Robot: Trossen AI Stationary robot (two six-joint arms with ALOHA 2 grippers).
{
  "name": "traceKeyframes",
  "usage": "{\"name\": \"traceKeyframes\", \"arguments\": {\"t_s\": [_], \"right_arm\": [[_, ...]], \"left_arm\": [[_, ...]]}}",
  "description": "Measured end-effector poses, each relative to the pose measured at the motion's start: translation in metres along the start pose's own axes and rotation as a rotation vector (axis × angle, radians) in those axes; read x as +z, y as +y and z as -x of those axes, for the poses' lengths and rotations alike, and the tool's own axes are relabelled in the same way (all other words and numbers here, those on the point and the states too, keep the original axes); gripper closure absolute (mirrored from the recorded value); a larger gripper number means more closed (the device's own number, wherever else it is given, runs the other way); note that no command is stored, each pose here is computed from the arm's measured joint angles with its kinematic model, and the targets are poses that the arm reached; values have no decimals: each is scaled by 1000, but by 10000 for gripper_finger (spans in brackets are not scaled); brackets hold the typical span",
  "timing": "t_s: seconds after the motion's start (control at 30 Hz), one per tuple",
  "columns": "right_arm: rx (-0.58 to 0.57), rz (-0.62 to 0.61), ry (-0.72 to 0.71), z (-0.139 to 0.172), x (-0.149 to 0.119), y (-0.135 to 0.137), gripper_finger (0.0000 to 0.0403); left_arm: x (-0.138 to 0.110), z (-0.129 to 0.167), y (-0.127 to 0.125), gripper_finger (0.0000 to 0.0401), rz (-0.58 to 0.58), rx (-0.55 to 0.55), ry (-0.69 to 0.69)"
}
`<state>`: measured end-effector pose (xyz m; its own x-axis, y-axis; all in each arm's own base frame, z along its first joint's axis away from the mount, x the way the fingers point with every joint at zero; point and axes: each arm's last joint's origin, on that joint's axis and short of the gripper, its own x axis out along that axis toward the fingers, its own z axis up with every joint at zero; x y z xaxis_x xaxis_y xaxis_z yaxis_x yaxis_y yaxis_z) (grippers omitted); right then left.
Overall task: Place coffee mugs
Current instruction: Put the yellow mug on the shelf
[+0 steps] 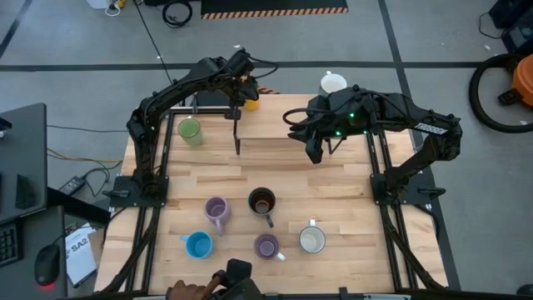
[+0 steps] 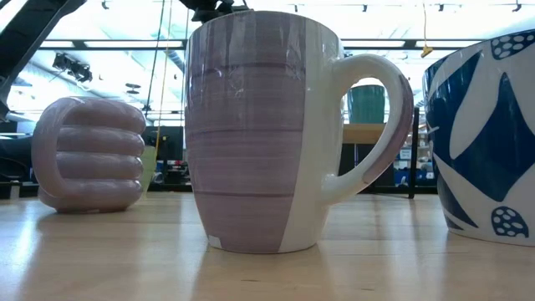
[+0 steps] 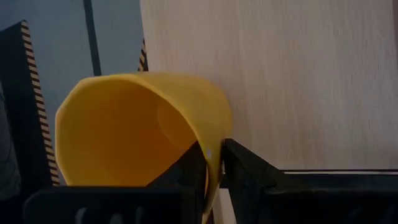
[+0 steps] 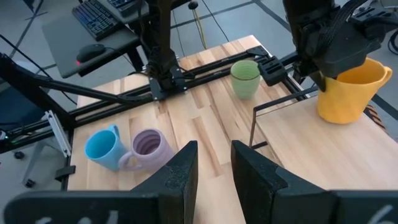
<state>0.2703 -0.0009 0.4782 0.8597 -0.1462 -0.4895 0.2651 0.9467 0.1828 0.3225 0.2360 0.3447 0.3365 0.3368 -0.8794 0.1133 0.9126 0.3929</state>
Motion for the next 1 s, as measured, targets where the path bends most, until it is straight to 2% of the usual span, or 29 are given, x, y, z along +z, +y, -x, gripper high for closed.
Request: {"name": "traceKeyframes", "arguments": {"t_s": [0.33,0.57,0.73,1.0], "right_arm": [[-1,9,-14,0,2,-2,301],[-1,18,-14,0,2,-2,301],[-1,17,-14,0,2,-2,301],[4,51,-13,0,2,-1,301]], "left_arm": [[1,0,-1,337,6,-18,-23],[2,0,0,297,65,-11,-27],[3,0,-1,269,63,12,-11],[11,2,-6,267,41,65,10]]}}
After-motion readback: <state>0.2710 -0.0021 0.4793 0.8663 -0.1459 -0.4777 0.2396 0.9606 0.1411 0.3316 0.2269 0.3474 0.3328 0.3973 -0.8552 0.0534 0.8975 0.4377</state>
